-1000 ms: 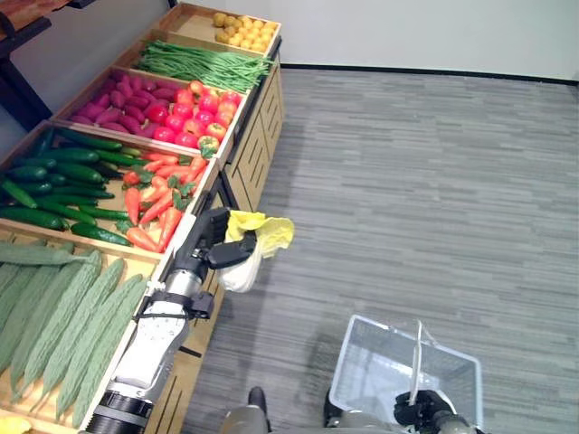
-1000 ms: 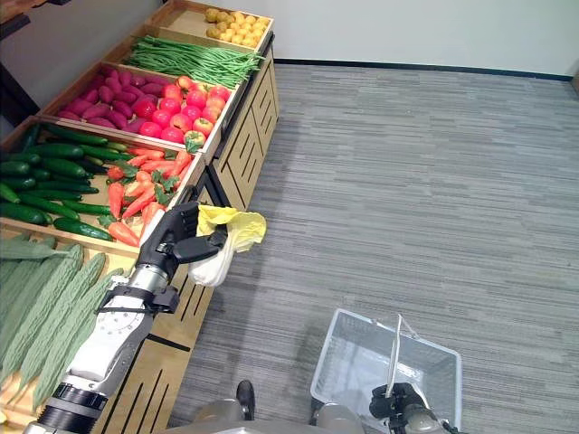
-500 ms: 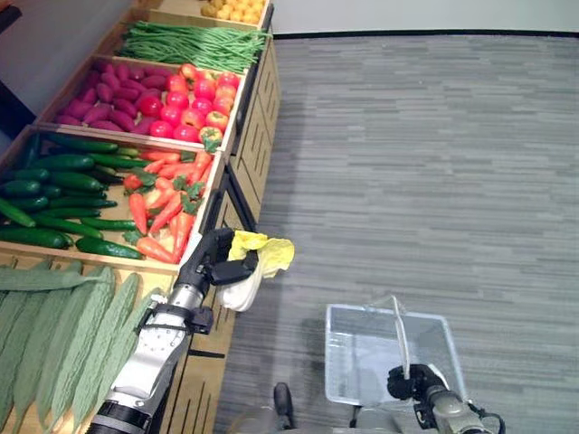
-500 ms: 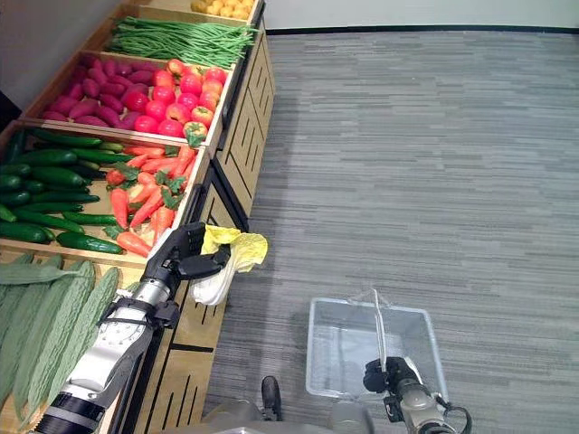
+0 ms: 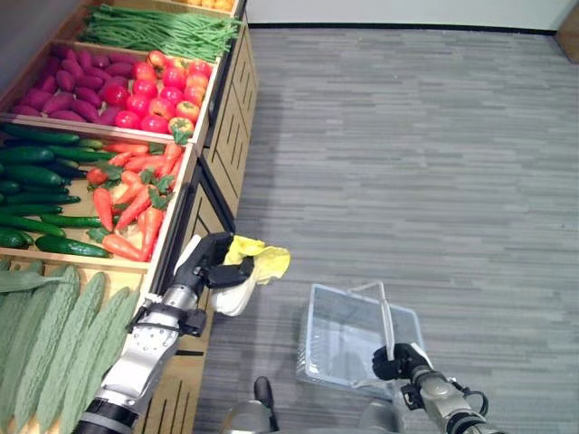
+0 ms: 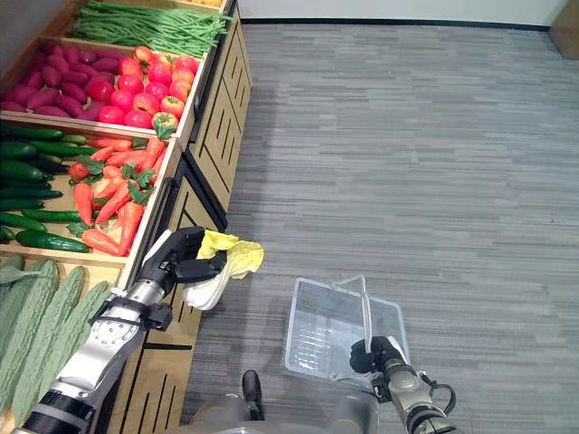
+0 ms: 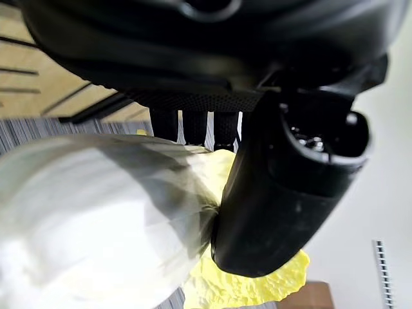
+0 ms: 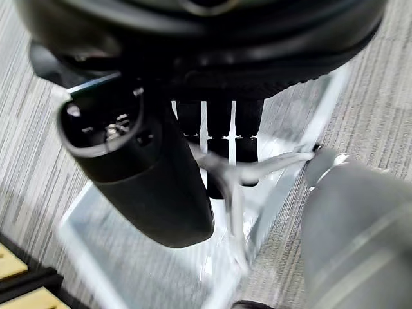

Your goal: Get the vegetables into the basket

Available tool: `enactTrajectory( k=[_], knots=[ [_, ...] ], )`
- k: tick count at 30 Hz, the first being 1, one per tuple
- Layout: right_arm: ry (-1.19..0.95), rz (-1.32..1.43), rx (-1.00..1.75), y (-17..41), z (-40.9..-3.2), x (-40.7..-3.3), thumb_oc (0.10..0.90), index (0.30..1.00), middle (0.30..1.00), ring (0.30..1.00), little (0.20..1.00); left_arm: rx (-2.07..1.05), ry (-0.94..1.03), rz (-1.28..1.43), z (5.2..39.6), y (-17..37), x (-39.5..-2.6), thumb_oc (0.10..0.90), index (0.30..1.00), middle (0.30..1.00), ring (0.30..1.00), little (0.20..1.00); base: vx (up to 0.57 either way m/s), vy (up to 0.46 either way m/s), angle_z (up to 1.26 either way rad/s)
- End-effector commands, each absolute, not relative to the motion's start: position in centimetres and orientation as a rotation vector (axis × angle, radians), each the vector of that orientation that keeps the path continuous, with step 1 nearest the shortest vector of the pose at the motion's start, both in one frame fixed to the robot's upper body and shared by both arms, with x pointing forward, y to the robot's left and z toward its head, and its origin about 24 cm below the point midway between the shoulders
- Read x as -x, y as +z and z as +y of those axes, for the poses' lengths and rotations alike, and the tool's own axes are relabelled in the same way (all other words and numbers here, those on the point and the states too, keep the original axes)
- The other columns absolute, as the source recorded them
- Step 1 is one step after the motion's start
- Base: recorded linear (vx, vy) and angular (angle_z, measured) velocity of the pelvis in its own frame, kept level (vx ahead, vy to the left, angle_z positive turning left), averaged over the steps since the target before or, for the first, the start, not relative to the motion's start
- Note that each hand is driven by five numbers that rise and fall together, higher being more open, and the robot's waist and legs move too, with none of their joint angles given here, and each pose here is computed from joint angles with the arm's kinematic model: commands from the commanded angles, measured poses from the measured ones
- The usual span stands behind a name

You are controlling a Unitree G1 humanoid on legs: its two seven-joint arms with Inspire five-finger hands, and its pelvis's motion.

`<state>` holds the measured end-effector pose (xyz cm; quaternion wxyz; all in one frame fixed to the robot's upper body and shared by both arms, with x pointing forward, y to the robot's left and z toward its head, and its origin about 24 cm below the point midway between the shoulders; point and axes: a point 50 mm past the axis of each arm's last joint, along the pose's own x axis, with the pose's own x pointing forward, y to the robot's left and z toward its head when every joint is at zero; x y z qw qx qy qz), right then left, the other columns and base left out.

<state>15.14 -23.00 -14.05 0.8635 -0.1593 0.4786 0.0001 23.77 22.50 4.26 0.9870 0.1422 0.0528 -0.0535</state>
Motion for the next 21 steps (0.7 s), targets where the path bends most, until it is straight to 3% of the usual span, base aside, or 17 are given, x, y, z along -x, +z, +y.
enactTrajectory(
  k=[1,12,21],
  knots=[
    [0.025,0.906,0.410,-12.9,-23.8,-16.7,0.400,0.300,0.300,0.300,0.300,-0.267,-0.147,-0.158,21.1,9.2,-25.4,0.400,0.300,0.300,0.300,0.300,0.03,-0.298,-0.03],
    [-0.054,0.952,0.422,-12.9,-26.5,-14.9,0.400,0.300,0.300,0.300,0.300,-0.179,-0.176,-0.116,19.8,8.1,-25.6,0.400,0.300,0.300,0.300,0.300,-0.04,-0.234,0.38],
    [-0.041,0.940,0.392,-13.0,-25.7,-15.0,0.400,0.300,0.300,0.300,0.300,-0.225,-0.234,-0.116,19.3,8.2,-25.2,0.400,0.300,0.300,0.300,0.300,0.03,0.072,0.05]
  ],
)
